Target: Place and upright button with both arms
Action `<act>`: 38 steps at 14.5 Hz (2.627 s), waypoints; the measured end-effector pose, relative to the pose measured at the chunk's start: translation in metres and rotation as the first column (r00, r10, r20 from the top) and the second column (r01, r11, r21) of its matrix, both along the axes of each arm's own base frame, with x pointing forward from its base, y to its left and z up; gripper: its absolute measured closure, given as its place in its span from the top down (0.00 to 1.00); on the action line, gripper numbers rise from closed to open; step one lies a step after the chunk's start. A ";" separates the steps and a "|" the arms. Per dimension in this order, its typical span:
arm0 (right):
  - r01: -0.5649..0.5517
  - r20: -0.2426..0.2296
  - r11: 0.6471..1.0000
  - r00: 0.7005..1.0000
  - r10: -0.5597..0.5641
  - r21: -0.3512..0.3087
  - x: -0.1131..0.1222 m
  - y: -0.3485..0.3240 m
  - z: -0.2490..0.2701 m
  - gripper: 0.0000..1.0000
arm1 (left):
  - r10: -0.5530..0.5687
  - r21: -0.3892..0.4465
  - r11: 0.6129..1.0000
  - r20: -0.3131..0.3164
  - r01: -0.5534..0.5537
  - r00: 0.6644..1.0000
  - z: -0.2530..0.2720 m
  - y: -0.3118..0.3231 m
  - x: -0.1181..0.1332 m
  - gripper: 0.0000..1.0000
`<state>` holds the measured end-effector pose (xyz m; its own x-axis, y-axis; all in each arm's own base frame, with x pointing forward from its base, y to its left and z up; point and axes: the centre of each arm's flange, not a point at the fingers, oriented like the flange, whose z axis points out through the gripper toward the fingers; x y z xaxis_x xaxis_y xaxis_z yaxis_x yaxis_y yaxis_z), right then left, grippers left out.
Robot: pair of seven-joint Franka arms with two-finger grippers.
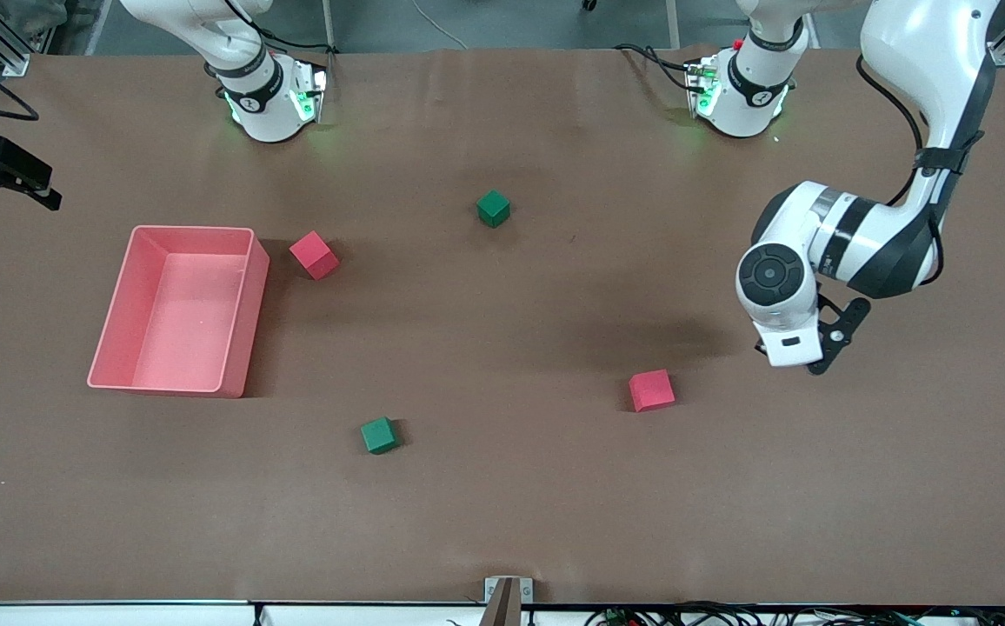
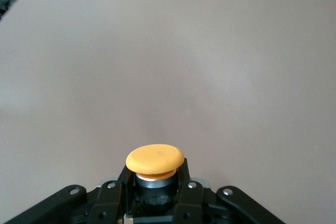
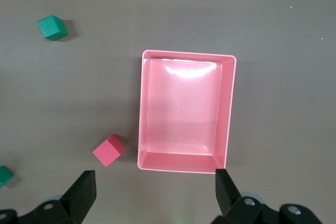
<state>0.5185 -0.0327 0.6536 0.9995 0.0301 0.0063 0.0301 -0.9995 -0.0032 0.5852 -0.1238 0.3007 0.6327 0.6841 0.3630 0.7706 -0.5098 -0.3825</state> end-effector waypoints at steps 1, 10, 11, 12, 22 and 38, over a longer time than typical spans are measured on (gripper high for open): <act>0.000 -0.001 1.000 1.000 0.000 0.000 0.000 0.000 0.000 1.00 | 0.011 0.034 0.999 0.025 -0.012 1.000 -0.003 0.007 0.002 0.34; -0.001 -0.010 1.000 1.000 0.001 0.001 -0.001 0.000 -0.002 1.00 | 0.080 0.375 0.909 0.274 -0.183 0.958 -0.065 0.065 -0.005 0.34; -0.001 -0.010 1.000 1.000 0.001 0.001 -0.001 0.000 -0.002 1.00 | 0.085 0.389 0.897 0.309 -0.208 0.947 -0.072 0.065 -0.006 0.34; -0.001 -0.010 1.000 1.000 0.001 0.001 -0.001 0.000 -0.002 1.00 | 0.083 0.420 0.877 0.345 -0.233 0.935 -0.079 0.069 -0.007 0.34; 0.000 -0.011 1.000 1.000 0.000 0.001 -0.001 0.000 -0.002 1.00 | -0.054 0.628 0.670 0.573 -0.396 0.818 -0.176 0.160 -0.020 0.34; 0.000 -0.023 1.000 1.000 0.000 0.001 -0.002 0.000 -0.003 1.00 | -0.168 0.687 0.647 0.551 -0.331 0.817 -0.235 0.184 -0.040 0.34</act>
<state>0.5163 -0.0325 0.6504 0.9994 0.0306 -0.0164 0.0305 -0.9995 -0.0054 0.5456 0.0602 0.0660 0.1196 0.0660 0.9906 0.9789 -0.1744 -0.1066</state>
